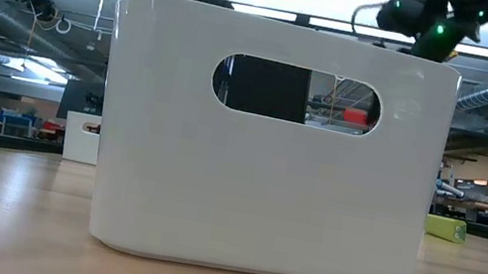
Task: Sort blocks
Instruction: Put the orange block into the top right white bin, then put the blue block into the top left white bin
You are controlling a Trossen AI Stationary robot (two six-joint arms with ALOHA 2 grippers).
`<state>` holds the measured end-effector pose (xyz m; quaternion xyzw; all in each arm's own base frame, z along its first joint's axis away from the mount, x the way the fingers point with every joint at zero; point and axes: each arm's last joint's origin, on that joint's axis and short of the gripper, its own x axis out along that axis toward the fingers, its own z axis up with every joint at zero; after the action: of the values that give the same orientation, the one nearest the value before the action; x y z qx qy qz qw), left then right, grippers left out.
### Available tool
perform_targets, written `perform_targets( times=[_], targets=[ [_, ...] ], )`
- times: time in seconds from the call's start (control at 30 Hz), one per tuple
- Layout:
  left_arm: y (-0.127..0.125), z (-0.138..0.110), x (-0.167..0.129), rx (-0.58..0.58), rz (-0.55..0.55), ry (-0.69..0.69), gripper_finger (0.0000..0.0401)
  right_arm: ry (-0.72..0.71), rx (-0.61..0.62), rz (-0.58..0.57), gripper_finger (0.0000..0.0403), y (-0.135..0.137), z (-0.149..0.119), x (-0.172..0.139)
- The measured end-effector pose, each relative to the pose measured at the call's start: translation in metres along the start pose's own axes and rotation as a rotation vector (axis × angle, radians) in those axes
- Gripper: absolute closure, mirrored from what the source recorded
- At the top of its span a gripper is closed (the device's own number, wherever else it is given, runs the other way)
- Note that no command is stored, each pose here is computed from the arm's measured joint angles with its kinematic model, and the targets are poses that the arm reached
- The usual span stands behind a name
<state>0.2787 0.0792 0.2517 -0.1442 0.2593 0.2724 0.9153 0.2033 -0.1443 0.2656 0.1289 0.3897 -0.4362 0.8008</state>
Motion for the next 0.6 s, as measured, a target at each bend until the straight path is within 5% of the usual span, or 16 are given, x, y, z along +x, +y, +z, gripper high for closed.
perform_targets(
  times=[0.23,0.47,0.6],
  targets=[
    [0.020,0.035,0.047,0.045,0.063,0.115,0.0182,0.113,0.128,-0.104,0.0321,-0.023,-0.018,0.031],
    [0.038,0.054,0.093,0.061,0.109,0.261,0.0182,0.122,0.134,-0.051,0.0179,-0.023,-0.016,0.042],
    [0.046,0.058,0.120,0.097,0.121,0.367,0.0182,0.068,0.121,0.020,0.0133,-0.017,-0.011,0.037]
  ],
)
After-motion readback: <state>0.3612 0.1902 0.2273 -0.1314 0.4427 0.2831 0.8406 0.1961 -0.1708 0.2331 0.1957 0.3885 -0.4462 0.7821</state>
